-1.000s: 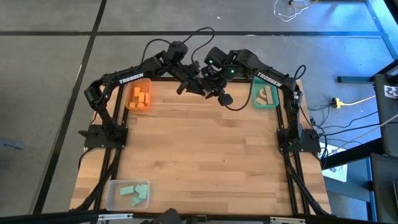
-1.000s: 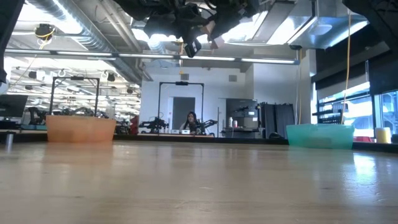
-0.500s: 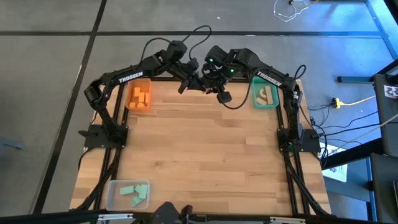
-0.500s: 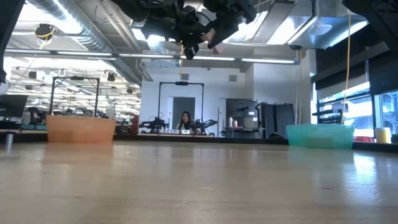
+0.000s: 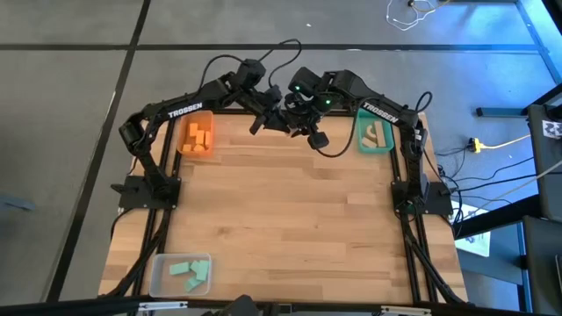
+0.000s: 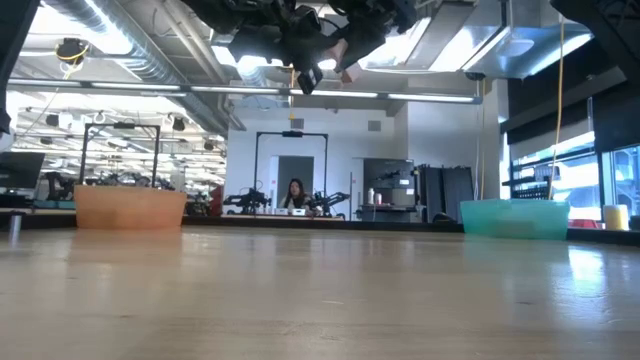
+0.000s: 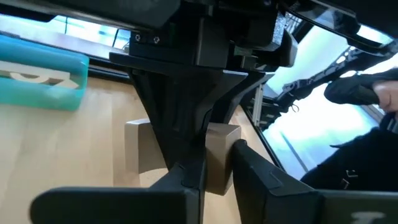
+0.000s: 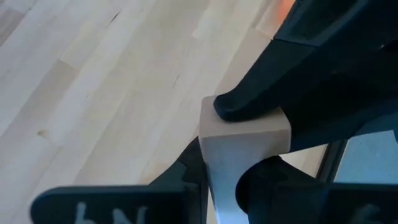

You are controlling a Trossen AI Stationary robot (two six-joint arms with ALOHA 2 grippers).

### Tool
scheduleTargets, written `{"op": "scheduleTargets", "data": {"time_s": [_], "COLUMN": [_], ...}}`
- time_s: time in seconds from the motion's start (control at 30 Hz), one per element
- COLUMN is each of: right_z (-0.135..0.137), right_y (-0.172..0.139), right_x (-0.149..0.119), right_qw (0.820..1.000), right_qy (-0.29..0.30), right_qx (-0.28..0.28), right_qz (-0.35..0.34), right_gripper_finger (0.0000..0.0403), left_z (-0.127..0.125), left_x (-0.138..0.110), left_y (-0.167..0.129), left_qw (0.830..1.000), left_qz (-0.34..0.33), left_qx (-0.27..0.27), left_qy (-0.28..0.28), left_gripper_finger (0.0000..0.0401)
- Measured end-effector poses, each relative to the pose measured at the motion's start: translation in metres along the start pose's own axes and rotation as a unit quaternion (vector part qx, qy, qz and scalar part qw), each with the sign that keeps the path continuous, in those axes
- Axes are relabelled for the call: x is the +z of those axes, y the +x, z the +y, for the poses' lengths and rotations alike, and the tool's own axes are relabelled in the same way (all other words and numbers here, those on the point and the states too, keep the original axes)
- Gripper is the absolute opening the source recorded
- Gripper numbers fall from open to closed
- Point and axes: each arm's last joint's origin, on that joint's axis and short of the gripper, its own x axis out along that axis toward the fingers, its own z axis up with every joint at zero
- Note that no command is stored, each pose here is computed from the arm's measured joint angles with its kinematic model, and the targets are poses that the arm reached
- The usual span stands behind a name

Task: Sort & place blocks by color
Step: Put the brown block into the blue bin

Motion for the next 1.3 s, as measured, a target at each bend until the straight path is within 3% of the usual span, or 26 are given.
{"op": "scheduleTargets", "data": {"time_s": [0.17, 0.37, 0.47, 0.6, 0.7, 0.87, 1.3], "right_z": [0.001, 0.001, 0.000, -0.004, -0.007, -0.008, -0.010], "right_y": [0.000, 0.000, 0.000, -0.004, -0.007, -0.009, -0.007], "right_x": [-0.002, -0.004, -0.006, -0.010, -0.013, -0.012, -0.011], "right_qw": [1.000, 1.000, 0.999, 0.999, 0.999, 0.999, 0.999], "right_qy": [0.019, 0.023, 0.026, 0.034, 0.038, 0.035, 0.032], "right_qx": [0.003, 0.003, 0.001, 0.000, 0.009, 0.008, 0.008], "right_qz": [0.010, 0.021, 0.026, 0.024, 0.007, -0.007, -0.019], "right_gripper_finger": [0.0058, 0.0058, 0.0058, 0.0058, 0.0058, 0.0058, 0.0063], "left_z": [-0.003, -0.008, -0.007, -0.007, -0.006, -0.011, -0.016], "left_x": [0.001, 0.002, 0.001, 0.002, 0.005, 0.010, 0.012], "left_y": [0.007, 0.014, 0.014, 0.007, 0.003, -0.004, -0.003], "left_qw": [0.999, 0.996, 0.997, 0.999, 0.999, 1.000, 0.999], "left_qz": [0.000, 0.002, 0.003, -0.002, -0.010, -0.024, -0.026], "left_qx": [0.042, 0.089, 0.071, 0.002, -0.011, 0.005, 0.018], "left_qy": [-0.027, -0.020, -0.011, -0.039, -0.047, -0.015, -0.028], "left_gripper_finger": [0.0093, 0.0138, 0.0142, 0.0143, 0.0144, 0.0144, 0.0144]}}
